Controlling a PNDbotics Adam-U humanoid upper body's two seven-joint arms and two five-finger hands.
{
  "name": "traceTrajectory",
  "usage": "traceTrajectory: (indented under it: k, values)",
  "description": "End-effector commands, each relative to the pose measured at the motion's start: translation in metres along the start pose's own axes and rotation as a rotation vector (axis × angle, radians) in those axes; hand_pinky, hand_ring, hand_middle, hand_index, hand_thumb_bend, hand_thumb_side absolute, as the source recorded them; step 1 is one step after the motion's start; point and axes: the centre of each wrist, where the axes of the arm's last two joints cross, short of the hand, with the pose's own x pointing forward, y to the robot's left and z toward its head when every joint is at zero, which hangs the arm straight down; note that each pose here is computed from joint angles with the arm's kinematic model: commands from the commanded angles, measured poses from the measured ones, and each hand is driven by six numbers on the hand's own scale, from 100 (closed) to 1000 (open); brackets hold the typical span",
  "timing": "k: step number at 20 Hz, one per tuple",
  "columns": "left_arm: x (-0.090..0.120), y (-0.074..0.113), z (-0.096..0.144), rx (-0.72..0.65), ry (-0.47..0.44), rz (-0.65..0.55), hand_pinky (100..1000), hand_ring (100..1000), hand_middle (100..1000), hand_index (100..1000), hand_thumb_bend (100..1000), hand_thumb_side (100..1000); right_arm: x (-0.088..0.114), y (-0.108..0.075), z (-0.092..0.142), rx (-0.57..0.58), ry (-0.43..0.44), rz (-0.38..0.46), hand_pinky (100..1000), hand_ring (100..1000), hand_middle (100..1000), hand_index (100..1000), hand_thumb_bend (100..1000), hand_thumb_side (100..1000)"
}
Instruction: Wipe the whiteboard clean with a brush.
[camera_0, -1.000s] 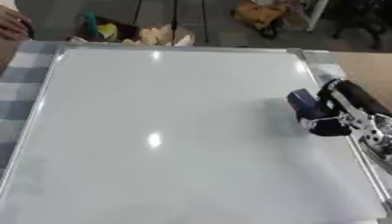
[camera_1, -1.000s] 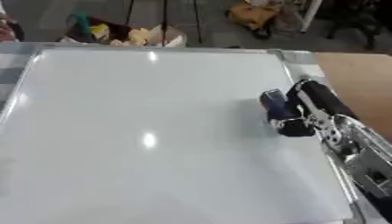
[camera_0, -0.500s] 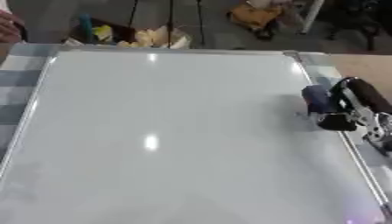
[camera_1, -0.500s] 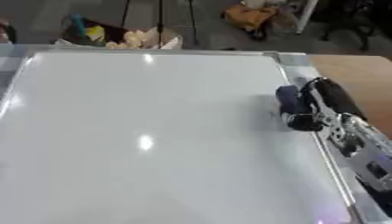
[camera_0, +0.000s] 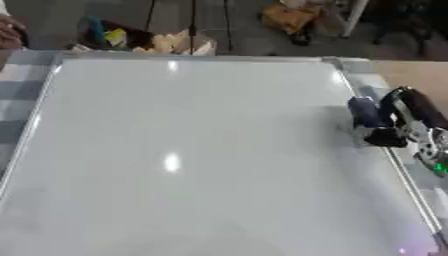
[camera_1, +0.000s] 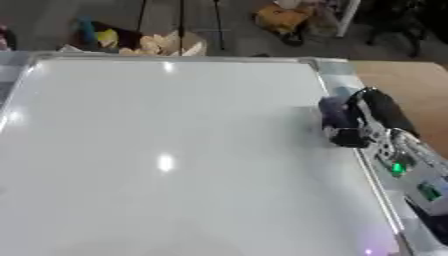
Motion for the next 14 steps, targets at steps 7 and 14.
traceTrajectory:
  k: [7, 14]
  values:
    - [0.0053, 0.0005, -0.0061, -0.02, -0.027, -0.008, 355, 712, 576, 481, 126, 960, 0.0037, -0.0137, -0.005, -0.037, -0.009, 0.088, 315, 468, 263, 100, 100, 147]
    - [0.0053, 0.0002, -0.0068, -0.022, -0.029, -0.004, 355, 711, 576, 481, 126, 960, 0.0015, -0.0078, -0.0068, -0.027, 0.007, 0.177, 346, 475, 244, 100, 100, 158]
